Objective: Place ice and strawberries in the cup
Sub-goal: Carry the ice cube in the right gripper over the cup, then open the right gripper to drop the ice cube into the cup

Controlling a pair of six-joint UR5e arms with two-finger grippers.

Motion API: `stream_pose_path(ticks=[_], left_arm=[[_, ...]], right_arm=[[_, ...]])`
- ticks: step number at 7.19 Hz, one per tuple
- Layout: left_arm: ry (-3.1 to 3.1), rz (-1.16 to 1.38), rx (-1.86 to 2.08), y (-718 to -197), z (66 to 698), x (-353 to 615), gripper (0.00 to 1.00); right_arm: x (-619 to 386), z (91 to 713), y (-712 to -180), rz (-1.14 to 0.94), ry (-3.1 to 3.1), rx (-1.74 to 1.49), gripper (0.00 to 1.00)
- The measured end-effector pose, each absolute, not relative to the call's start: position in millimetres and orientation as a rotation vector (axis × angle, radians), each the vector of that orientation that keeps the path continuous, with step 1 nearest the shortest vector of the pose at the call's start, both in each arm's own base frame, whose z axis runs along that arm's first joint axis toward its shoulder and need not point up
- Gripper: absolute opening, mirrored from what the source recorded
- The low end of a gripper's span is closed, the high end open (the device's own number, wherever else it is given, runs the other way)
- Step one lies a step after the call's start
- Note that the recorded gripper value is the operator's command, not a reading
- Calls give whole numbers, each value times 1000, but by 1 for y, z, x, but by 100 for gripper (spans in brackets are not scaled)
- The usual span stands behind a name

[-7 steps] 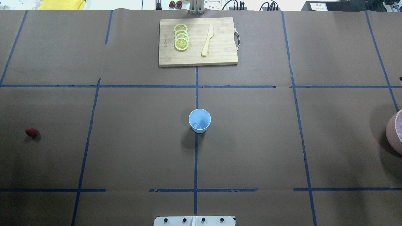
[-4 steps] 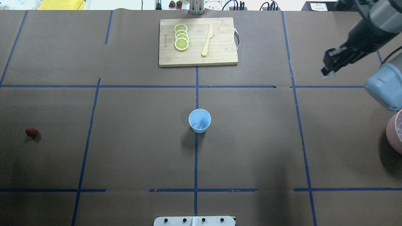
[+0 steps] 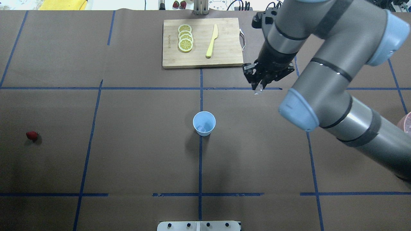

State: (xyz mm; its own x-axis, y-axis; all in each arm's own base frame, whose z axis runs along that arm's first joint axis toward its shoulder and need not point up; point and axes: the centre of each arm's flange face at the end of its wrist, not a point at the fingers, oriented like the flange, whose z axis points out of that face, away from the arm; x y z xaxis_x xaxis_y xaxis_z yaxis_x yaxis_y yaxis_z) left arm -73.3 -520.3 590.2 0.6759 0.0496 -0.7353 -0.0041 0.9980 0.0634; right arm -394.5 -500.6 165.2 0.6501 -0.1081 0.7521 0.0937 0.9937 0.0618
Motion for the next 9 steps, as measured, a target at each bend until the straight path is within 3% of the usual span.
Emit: stream_pose_path(ticks=[3, 7, 8, 9], left_arm=[[828, 31, 58, -520, 591, -73, 100], [828, 31, 58, -520, 591, -73, 100], [828, 31, 58, -521, 591, -73, 100], [828, 31, 58, -521, 591, -73, 100]], right_arm=[[-516, 142, -485, -43, -851, 45, 0], [-560, 140, -454, -50, -819, 62, 1], [-564, 142, -451, -53, -814, 60, 5], [-565, 144, -449, -54, -811, 59, 34]])
